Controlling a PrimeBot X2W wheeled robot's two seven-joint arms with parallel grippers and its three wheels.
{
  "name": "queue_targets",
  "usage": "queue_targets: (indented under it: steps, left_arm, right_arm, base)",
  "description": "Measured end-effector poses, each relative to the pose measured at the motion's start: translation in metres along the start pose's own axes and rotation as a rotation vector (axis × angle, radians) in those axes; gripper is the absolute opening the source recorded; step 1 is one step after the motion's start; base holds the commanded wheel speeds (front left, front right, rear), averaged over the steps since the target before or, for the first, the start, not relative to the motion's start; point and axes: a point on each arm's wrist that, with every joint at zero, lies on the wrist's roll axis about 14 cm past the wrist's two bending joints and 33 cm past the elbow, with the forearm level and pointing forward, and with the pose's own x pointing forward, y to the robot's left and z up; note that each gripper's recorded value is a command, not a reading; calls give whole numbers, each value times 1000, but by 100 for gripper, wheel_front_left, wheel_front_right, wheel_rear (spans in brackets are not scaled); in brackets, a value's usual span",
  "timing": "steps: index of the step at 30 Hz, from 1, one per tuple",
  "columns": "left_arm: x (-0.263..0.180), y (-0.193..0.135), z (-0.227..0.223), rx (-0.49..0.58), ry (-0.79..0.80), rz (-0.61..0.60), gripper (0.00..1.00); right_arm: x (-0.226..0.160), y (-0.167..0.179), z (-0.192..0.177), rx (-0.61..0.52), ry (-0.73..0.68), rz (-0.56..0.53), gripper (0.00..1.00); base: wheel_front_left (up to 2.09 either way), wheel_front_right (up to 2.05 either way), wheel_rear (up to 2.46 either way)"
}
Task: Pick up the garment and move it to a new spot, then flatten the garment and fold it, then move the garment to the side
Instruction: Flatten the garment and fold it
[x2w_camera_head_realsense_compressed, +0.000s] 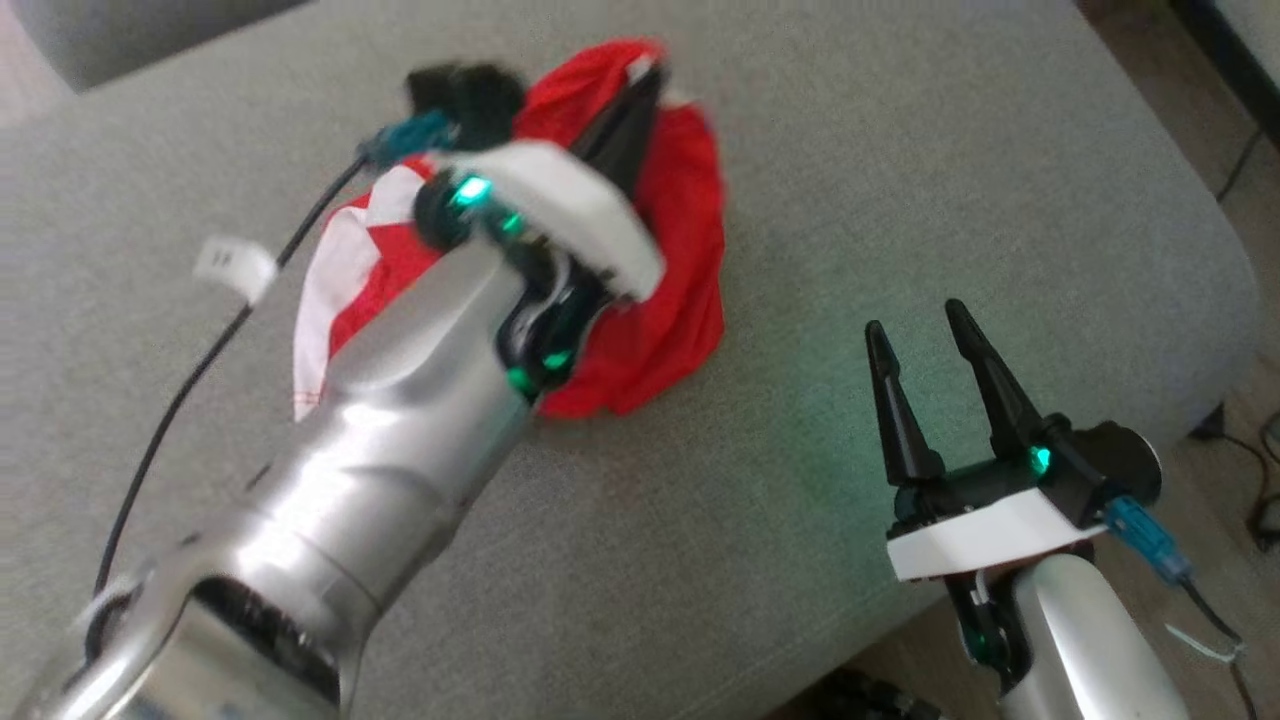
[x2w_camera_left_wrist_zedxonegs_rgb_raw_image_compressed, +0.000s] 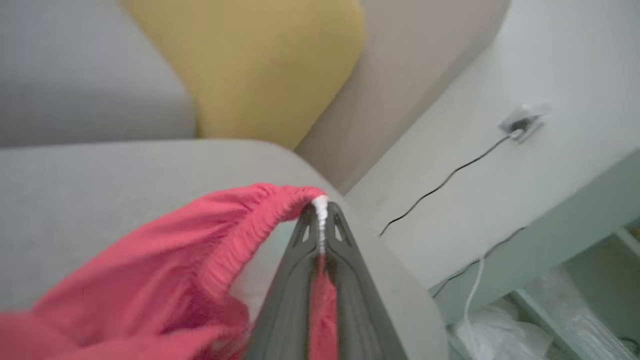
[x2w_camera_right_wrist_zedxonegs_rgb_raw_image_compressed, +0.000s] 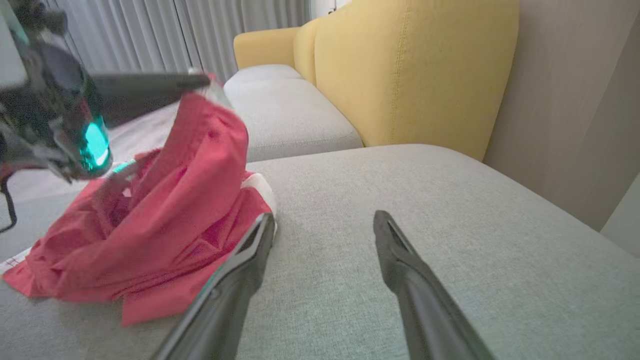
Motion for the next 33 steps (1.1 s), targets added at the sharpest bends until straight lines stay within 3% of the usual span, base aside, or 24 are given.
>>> queue_targets:
  steps: [7, 11, 13, 16, 17, 21, 25, 33]
  left_arm:
    - [-8, -119, 93, 153, -132, -257, 0]
    - [-32, -143, 119, 158, -151, -287, 0]
    - [-48, -131, 121, 153, -147, -256, 0]
    - [-81, -79, 97, 146, -83, -127, 0]
    - [-81, -79, 97, 146, -83, -127, 0]
    - [-140, 3, 14, 27, 72, 101, 0]
    - [-194, 43, -49, -80, 145, 263, 0]
    - [-257, 100, -42, -19, 59, 481, 0]
  right_arm:
    - [-18, -4, 8, 17, -37, -16, 100]
    - [-17, -3, 9, 27, -47, -8, 100]
    - [-12, 2, 12, 30, -57, 9, 100]
    - [-2, 16, 13, 26, -61, 54, 100]
    - [-2, 16, 13, 26, -61, 54, 100]
    - [9, 28, 10, 34, -56, 89, 100]
    - [22, 34, 9, 94, -55, 99, 100]
    - [46, 54, -22, 195, 50, 180, 100]
  base:
    - [0, 0, 0]
    - [0, 0, 0]
    - [0, 0, 0]
    - [0, 0, 0]
    - [0, 0, 0]
    - [0, 0, 0]
    - [0, 0, 0]
    - [0, 0, 0]
